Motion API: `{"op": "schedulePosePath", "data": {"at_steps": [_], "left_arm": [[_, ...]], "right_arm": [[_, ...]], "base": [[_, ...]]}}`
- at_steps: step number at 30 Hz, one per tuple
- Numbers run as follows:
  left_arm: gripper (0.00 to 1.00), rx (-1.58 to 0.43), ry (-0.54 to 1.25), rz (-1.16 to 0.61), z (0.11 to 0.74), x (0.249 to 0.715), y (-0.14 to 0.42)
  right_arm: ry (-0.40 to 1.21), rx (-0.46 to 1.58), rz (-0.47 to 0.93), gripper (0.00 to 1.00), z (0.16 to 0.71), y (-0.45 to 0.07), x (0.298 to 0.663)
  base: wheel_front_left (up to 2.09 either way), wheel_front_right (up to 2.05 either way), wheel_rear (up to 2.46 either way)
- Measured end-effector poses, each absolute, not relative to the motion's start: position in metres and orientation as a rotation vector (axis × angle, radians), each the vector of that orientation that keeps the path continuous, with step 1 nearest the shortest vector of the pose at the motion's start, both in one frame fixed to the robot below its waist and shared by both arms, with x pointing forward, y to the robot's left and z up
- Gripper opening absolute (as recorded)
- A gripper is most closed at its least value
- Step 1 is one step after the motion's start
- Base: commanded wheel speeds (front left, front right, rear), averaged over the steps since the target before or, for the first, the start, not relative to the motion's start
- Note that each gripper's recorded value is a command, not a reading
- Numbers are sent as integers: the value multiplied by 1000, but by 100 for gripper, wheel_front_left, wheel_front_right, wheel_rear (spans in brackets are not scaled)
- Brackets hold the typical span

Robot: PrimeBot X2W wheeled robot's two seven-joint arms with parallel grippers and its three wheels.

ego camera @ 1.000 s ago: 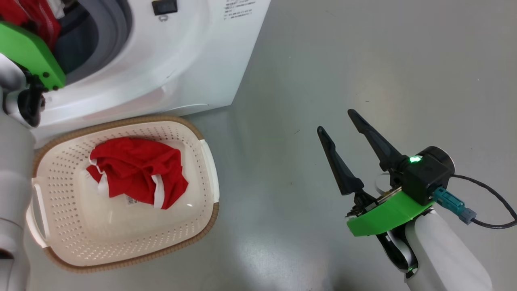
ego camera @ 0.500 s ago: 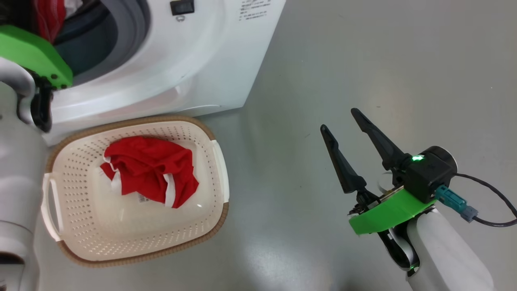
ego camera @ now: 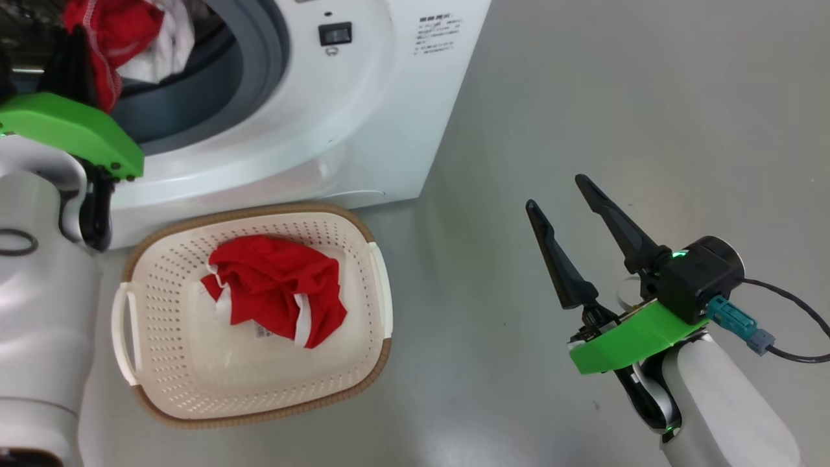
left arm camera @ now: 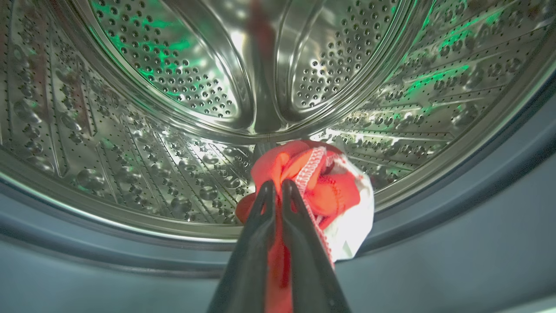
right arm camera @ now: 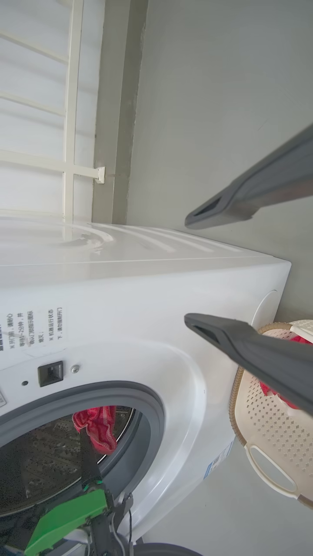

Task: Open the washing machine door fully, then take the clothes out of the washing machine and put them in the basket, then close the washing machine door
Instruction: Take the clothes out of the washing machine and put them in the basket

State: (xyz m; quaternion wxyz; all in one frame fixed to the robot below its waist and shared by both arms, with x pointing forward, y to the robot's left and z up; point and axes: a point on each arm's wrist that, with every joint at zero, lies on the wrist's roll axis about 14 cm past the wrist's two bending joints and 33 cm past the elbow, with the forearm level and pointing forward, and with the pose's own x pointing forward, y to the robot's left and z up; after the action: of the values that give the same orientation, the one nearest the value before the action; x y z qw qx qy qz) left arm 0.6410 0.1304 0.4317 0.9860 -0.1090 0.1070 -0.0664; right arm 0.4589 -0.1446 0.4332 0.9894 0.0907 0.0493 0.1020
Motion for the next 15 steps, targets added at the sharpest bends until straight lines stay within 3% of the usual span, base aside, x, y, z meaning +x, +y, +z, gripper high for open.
{"op": "schedulePosePath", "data": {"at_steps": [15], "left_arm": [[0,-244,16,-108,489,591,154]], "right_arm": [[44,189,226,100,461,-136,445]], "base": [[0,0,0]]}}
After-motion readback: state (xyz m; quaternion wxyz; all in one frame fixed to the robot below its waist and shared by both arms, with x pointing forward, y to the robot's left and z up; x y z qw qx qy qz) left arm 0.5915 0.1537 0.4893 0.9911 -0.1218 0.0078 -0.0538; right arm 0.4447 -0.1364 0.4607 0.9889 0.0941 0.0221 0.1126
